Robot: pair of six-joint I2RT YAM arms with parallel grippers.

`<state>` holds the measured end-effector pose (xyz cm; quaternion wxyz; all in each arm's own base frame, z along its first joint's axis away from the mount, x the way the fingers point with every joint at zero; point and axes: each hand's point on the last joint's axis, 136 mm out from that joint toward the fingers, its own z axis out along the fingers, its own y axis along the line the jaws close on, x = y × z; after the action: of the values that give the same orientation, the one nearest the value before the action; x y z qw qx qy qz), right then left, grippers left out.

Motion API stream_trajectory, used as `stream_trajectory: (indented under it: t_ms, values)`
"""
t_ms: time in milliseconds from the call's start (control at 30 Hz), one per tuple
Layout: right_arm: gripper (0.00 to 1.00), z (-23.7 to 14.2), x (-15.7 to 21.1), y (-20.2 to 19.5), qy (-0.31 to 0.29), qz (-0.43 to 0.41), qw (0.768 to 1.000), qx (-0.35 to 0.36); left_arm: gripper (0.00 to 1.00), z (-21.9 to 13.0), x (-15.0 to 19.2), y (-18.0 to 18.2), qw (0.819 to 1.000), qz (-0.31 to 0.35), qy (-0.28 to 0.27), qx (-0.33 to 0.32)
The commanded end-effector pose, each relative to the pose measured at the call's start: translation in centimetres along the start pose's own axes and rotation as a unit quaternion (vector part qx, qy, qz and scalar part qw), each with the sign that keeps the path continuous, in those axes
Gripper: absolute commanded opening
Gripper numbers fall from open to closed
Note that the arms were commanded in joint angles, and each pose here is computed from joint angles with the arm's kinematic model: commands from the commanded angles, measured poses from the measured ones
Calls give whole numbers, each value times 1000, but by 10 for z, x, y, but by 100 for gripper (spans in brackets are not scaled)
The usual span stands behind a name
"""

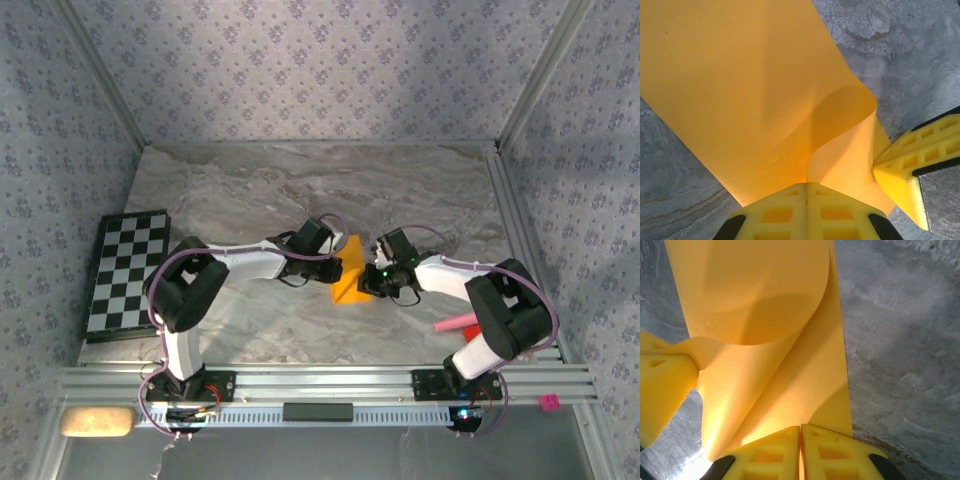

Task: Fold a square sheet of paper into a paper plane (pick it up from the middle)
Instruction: Fold the triangle a second time at the center of the table.

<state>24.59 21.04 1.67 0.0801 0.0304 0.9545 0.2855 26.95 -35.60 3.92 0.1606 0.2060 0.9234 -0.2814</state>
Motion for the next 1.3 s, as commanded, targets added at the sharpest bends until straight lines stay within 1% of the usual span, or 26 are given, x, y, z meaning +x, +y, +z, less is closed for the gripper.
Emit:
stream_trajectory:
  t_ms: [0, 300, 1267]
  values:
    - [11, 6, 19, -25, 36, 13, 998, 48, 3, 2, -6, 6, 1000, 11, -1, -17]
    - [11, 5, 18, -25, 36, 14, 998, 49, 3, 1, -2, 13, 999, 9, 0, -31]
    - [12, 6, 17, -24, 37, 14, 998, 51, 4, 1, -2, 19, 999, -18, 2, -37]
